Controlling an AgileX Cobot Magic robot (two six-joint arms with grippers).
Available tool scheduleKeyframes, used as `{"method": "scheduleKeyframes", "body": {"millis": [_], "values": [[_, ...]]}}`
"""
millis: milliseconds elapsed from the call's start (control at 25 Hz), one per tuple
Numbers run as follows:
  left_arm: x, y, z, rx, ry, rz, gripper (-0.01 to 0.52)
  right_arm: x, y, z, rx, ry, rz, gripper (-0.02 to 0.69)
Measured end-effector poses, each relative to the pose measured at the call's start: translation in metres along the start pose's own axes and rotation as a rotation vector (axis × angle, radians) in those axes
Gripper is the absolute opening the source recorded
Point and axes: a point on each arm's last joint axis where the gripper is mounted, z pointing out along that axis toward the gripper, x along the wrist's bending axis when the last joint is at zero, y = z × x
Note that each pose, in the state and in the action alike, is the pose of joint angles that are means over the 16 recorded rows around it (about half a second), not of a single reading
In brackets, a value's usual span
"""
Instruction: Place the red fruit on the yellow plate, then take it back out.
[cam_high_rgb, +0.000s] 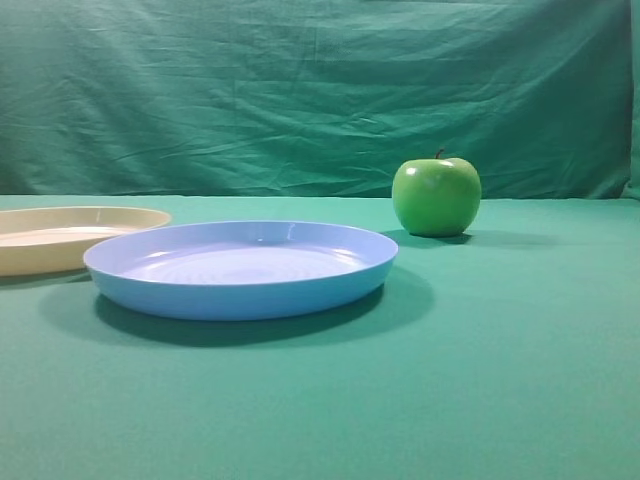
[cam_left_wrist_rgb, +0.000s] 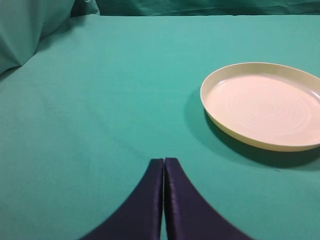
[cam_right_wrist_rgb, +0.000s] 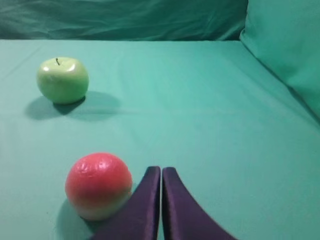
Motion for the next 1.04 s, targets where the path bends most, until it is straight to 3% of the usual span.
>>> {"method": "scheduleKeyframes", "body": {"millis": [1040], "values": [[0.0,0.0,0.0,0.0,0.0,0.0,0.0,-0.0001,-0.0048,0.0004,0.041,-0.002,-0.015,0.0]]}}
